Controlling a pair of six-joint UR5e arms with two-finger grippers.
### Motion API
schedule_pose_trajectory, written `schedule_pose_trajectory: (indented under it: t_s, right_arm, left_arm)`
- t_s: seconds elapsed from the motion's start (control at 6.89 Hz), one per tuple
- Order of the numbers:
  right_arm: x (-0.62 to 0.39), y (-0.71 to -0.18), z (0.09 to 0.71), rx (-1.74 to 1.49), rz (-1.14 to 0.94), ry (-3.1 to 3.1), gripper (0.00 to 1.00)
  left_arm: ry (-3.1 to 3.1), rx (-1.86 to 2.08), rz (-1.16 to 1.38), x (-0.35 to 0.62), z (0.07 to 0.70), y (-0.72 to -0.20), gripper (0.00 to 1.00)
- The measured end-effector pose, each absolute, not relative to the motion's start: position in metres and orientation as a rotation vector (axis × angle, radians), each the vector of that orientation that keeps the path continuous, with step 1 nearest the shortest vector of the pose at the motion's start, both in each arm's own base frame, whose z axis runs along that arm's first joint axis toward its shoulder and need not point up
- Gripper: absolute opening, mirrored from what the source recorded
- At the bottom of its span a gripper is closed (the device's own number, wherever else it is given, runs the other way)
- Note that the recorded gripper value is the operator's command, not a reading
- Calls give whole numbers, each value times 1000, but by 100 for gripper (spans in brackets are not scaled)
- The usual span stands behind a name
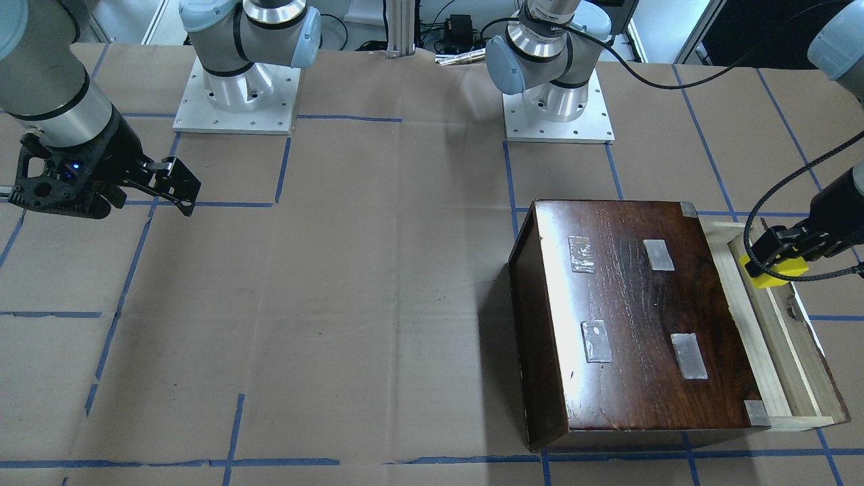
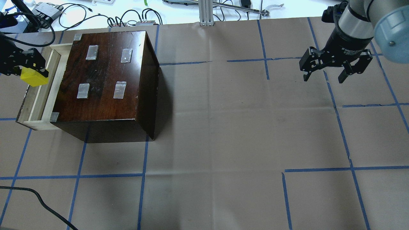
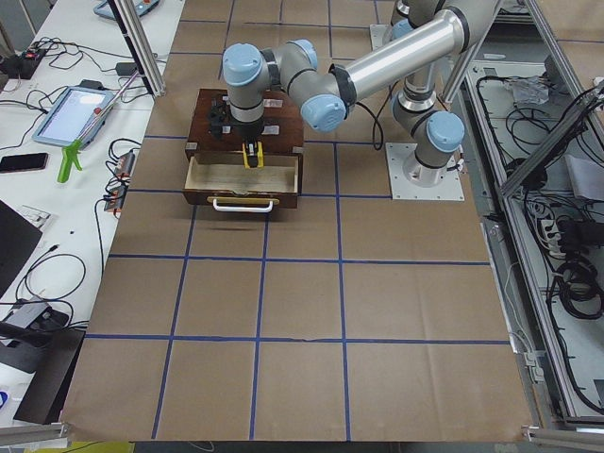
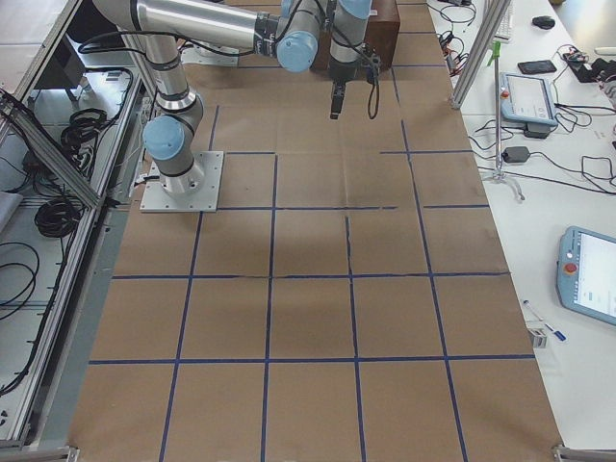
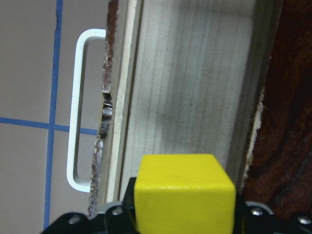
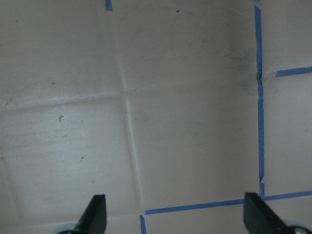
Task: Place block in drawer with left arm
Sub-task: 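Carry the yellow cube with the left gripper over the open drawer, then lower the cube into the drawer and open the left gripper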
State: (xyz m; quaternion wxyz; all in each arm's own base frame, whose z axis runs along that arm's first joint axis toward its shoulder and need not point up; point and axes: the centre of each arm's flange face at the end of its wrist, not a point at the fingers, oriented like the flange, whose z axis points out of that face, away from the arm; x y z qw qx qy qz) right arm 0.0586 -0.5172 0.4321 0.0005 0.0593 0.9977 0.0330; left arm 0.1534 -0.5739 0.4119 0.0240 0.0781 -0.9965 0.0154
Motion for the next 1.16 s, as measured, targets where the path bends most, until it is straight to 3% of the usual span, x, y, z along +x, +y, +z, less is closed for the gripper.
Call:
schedule_pose_trajectory:
  t_s: [1.02,1.16]
  right_arm:
    - [59,-518,432,185,105,3133,100]
    - [59,-518,432,185,105,3133,100]
  left_arm:
    - [-3042,251,-100,165,351,-592,28]
    - [-3039,252,-112,167,346,-594,34]
